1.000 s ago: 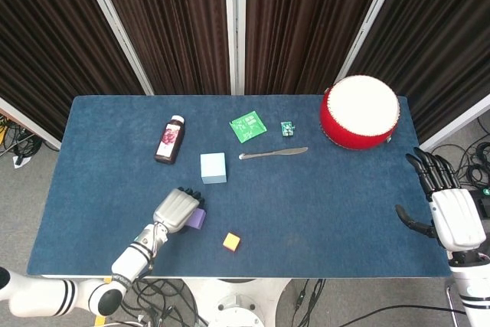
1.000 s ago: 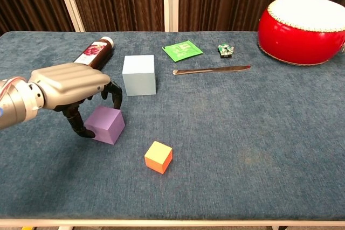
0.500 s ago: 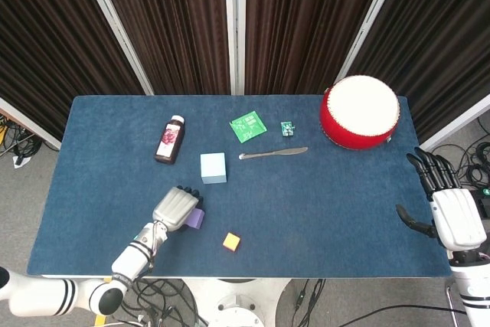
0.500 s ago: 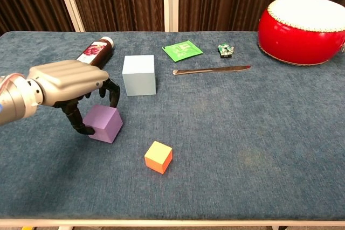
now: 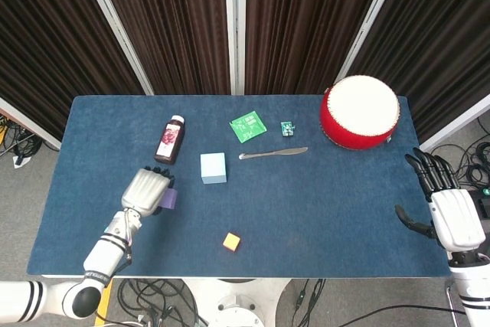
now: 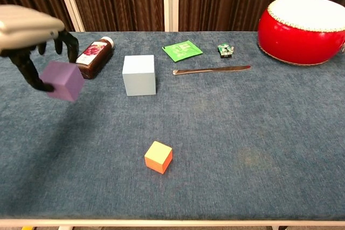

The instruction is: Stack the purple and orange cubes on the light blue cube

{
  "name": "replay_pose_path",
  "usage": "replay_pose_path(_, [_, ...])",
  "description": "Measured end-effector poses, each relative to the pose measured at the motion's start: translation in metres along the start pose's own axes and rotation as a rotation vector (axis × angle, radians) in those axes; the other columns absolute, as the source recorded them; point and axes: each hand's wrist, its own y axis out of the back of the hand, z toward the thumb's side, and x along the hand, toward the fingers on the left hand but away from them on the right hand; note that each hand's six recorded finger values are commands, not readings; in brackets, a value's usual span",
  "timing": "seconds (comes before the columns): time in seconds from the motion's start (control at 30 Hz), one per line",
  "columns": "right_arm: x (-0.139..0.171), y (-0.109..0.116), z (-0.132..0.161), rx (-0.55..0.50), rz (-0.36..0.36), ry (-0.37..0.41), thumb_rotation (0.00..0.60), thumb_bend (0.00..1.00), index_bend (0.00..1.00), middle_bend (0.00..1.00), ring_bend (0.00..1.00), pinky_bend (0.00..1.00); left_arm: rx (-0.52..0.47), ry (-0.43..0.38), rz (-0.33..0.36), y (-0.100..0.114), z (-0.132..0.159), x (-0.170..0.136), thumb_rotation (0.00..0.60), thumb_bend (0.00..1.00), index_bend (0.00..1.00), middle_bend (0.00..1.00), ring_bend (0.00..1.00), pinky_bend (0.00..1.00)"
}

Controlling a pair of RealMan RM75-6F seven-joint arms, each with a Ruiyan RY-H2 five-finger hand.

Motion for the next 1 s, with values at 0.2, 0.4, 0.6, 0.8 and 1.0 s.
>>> replay_pose_path(0.2, [-0.001, -0.001, 0.001, 0.006, 0.005, 0.001, 0.600, 0.22, 0.00, 0.00, 0.00, 0.00, -0.056, 0.028, 0.030, 0.035, -0.004, 0.017, 0.600, 0.22, 0.52, 0.45, 0.36, 0.43])
replay_pose_path(0.4, [-0.001, -0.003, 0.001, 0.009, 0.008, -0.001, 0.600, 0.21, 0.00, 0.00, 0.00, 0.00, -0.091, 0.005, 0.019, 0.054, 0.005, 0.042, 0.600, 0.22, 0.52, 0.45, 0.36, 0.43])
replay_pose_path(0.6, [-0.003, -0.004, 0.000, 0.009, 0.015, -0.008, 0.600, 0.22, 0.00, 0.00, 0.00, 0.00, -0.154, 0.004, -0.033, 0.053, 0.020, 0.067, 0.600, 0.22, 0.52, 0.45, 0.36, 0.43])
replay_pose_path(0.8, [-0.004, -0.005, 0.000, 0.008, 0.016, -0.009, 0.600, 0.21, 0.00, 0.00, 0.00, 0.00, -0.168, -0.013, -0.048, 0.048, 0.044, 0.093, 0.600, 0.22, 0.52, 0.45, 0.36, 0.43])
replay_pose_path(1.0, [-0.004, -0.004, -0.002, 0.007, 0.015, -0.014, 0.600, 0.22, 0.00, 0.00, 0.00, 0.00, -0.168, -0.027, -0.048, 0.046, 0.061, 0.107, 0.600, 0.22, 0.52, 0.45, 0.36, 0.43])
